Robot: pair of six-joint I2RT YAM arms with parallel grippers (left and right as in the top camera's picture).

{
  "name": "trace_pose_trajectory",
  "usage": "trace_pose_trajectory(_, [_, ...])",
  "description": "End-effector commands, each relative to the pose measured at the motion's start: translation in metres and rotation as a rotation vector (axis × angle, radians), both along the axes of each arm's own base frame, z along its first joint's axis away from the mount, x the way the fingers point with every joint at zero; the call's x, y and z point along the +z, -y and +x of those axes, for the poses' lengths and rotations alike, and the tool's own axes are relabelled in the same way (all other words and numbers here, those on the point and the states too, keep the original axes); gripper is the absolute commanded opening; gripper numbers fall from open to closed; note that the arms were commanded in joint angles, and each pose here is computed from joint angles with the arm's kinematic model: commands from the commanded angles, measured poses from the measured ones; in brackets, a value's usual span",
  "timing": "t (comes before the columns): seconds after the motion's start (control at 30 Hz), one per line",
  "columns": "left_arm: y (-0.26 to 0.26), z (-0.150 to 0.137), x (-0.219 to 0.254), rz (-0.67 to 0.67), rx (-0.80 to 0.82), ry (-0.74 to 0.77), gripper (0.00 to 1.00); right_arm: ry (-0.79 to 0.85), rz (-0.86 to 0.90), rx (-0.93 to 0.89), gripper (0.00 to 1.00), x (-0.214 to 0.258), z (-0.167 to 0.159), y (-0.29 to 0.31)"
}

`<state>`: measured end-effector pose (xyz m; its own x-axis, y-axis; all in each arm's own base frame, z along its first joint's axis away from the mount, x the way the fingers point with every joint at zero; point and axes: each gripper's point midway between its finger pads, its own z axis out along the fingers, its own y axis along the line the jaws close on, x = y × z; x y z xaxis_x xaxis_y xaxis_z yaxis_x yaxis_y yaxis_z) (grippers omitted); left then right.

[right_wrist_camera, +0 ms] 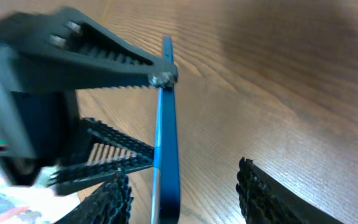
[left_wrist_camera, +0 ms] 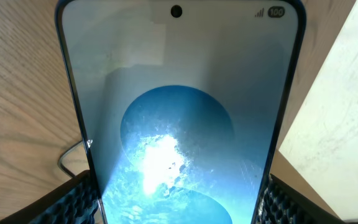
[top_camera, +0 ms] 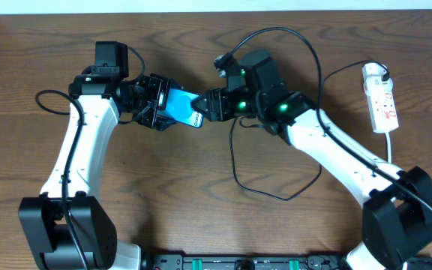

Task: Plug charger to phone and switch on socket

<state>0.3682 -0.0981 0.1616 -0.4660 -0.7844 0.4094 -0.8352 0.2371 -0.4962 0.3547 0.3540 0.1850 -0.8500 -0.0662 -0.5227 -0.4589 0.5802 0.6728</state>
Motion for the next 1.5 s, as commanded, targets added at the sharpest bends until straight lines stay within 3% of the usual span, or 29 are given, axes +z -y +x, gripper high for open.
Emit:
trace_pose_trajectory(0.0, [0.008, -0.001, 0.006, -0.054, -0.014, 0.0, 0.56, -0.033, -0.03, -0.042, 0.52, -0.017, 0.001, -0.008])
trace_pose_trajectory(0.23, [0.008, -0.001, 0.006, -0.056, -0.015, -0.001, 0.56, -0.015, -0.003, -0.029, 0.45, -0.019, -0.001, -0.026])
trace_pose_trajectory(0.73, [0.008, -0.001, 0.006, -0.055, -0.015, 0.0, 0.57, -0.043, 0.005, -0.065, 0.2, -0.019, -0.001, -0.029])
trace_pose_trajectory(0.93, [0.008, -0.001, 0.006, -0.055, -0.015, 0.0, 0.56, -0.043, 0.007, -0.066, 0.01, -0.019, -0.001, -0.029])
trace_pose_trajectory(1.13, [0.008, -0.001, 0.006, -0.055, -0.014, 0.0, 0.58, -0.069, 0.022, -0.083, 0.01, -0.018, 0.001, -0.028])
trace_pose_trajectory(1.3, [0.008, -0.001, 0.006, -0.051, -0.024, 0.008, 0.73, -0.108, 0.046, -0.128, 0.01, -0.016, 0.014, -0.015])
trace_pose_trajectory(1.47, [0.008, 0.003, 0.007, -0.026, -0.091, 0.08, 0.75, -0.194, 0.119, -0.203, 0.01, -0.009, 0.036, 0.01])
